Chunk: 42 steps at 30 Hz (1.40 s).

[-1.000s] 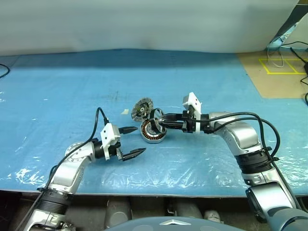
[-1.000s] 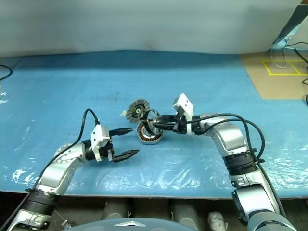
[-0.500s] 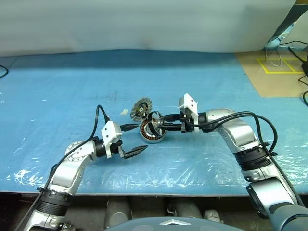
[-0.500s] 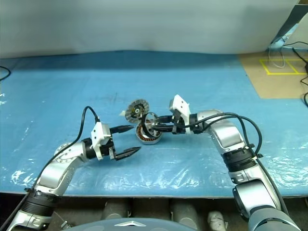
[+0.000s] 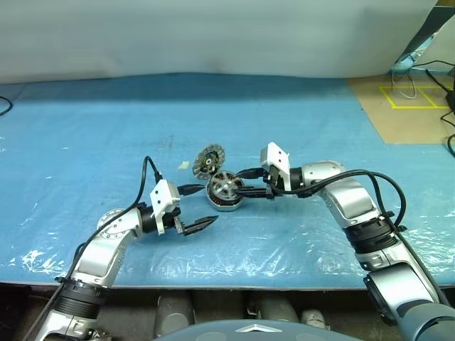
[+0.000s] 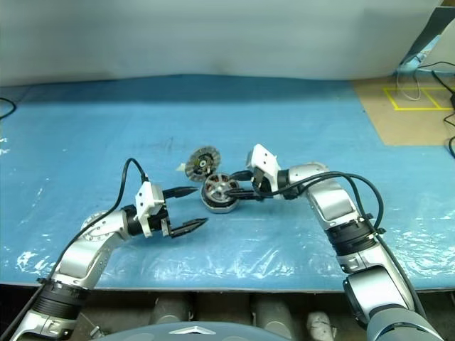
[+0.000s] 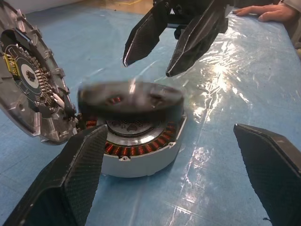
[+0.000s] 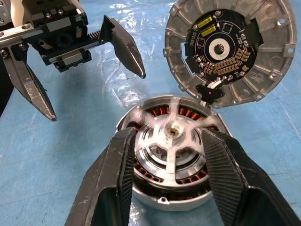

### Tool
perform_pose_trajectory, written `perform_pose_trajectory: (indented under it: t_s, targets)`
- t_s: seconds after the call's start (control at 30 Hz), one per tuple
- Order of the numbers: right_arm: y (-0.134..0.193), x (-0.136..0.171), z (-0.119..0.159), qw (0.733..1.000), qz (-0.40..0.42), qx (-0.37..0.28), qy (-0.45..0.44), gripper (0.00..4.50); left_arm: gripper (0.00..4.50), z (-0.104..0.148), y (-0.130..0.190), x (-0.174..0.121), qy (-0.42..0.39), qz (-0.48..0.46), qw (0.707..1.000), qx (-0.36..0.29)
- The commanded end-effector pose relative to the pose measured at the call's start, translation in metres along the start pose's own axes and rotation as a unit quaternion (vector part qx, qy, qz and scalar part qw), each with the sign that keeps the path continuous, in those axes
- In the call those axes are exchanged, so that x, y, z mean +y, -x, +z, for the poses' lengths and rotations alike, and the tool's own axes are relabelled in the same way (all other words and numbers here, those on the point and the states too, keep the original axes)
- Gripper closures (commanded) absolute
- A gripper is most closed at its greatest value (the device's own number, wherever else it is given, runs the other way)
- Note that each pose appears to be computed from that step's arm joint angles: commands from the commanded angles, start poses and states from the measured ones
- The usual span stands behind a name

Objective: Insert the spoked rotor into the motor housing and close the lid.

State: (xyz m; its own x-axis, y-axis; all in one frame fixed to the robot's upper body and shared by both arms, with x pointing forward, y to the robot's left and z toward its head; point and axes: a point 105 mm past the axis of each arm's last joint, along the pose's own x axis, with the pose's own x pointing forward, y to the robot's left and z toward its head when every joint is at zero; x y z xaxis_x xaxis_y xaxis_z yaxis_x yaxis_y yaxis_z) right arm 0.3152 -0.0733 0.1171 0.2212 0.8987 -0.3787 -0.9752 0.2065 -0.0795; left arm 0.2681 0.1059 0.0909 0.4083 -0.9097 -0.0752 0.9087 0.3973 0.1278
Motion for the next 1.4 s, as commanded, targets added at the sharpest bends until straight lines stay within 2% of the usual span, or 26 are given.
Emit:
perform_pose_trajectory:
  t_s: [0.03, 0.37, 0.6, 0.87, 1.13, 1.2, 1.4]
  targets:
    - [0.004, -0.006, 0.011, 1.0, -0.015, -0.018, 0.012, 2.3, 0.0, 0.017, -0.001, 0.0, -0.011, 0.0, 1.0, -0.024]
    - [0.001, -0.007, 0.024, 0.998, -0.012, -0.056, -0.016, 2.3, 0.0, 0.018, -0.002, 0.007, -0.013, 0.007, 1.0, -0.018]
    - [-0.022, -0.006, 0.014, 0.999, 0.001, -0.041, -0.019, 4.47, 0.0, 0.004, 0.005, 0.01, -0.006, 0.032, 0.999, -0.002]
    - [-0.039, -0.006, 0.005, 1.0, 0.025, -0.012, -0.009, 4.47, 0.0, 0.009, 0.013, 0.013, -0.006, 0.064, 0.998, -0.002]
    - [-0.044, -0.007, -0.048, 0.995, 0.019, 0.097, 0.034, 4.47, 0.0, 0.013, 0.027, 0.033, 0.013, 0.136, 0.991, -0.007]
    - [-0.044, -0.005, -0.046, 0.996, 0.022, 0.087, 0.029, 4.47, 0.0, 0.019, 0.03, 0.043, 0.023, 0.163, 0.986, -0.02]
    - [-0.03, -0.005, 0.005, 0.998, 0.033, -0.043, -0.041, 4.47, 0.0, 0.05, 0.04, 0.081, 0.075, 0.24, 0.963, -0.093]
